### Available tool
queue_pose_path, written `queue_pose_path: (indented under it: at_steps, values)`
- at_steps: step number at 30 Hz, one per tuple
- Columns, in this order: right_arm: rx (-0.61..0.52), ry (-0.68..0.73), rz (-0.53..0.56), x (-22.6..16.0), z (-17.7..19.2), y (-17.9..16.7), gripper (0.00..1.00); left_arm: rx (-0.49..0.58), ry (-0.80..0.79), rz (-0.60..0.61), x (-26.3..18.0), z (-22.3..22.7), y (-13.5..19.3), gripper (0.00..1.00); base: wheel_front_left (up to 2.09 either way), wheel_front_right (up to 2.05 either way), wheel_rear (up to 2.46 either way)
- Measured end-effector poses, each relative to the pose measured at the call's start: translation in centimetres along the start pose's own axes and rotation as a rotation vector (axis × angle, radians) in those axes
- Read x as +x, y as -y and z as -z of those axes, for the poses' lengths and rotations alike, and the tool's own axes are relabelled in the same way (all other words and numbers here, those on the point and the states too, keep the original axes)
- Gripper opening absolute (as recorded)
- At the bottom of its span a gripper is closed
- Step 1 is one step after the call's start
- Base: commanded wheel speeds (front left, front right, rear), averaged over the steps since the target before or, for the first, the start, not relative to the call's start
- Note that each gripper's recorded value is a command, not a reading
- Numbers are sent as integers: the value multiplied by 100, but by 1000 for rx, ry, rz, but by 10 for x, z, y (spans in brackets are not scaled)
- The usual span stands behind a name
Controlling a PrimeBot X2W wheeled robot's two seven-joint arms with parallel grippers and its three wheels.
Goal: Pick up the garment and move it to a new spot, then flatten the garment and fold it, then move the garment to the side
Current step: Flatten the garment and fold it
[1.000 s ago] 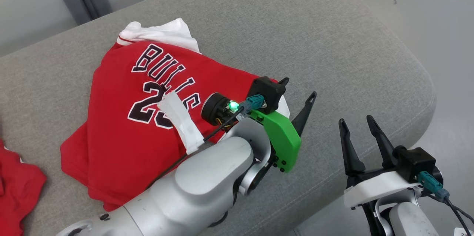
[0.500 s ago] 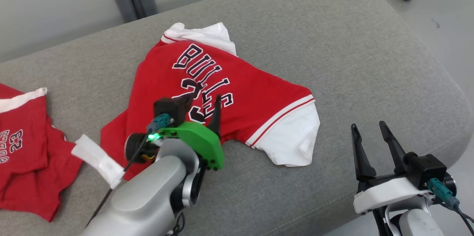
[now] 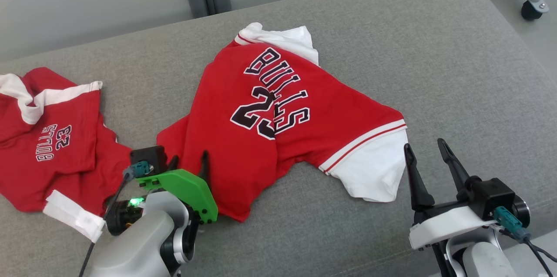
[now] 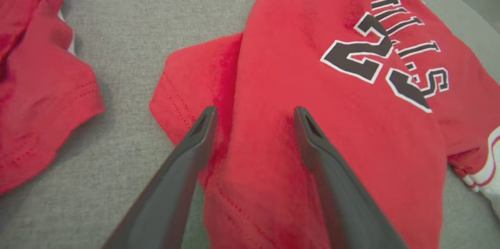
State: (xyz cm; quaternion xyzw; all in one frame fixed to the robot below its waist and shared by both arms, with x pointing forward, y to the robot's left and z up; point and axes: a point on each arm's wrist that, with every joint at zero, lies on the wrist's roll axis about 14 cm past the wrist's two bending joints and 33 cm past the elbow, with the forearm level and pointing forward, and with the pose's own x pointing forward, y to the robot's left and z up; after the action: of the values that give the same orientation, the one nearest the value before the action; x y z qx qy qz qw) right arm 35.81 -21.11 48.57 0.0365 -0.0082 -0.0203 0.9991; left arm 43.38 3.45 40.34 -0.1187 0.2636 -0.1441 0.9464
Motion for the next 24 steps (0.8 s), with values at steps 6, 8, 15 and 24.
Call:
queue_pose_path:
  at_steps: [6, 8, 15, 24]
  values:
    - [-8, 3, -3, 3, -1, 0, 100, 15, -86, -35, 7, 21, -9, 100, 0, 0, 0]
    - [-12, 2, 8, 2, -1, 3, 100, 16, -92, -15, 9, 22, -7, 0, 0, 0, 0]
    - [-8, -4, 47, -9, 0, 15, 100, 22, 97, 104, 6, -25, 28, 0, 0, 0, 0]
    - [11, -7, 40, -17, 2, 12, 100, 76, 362, 252, -60, -91, 84, 0, 0, 0, 0]
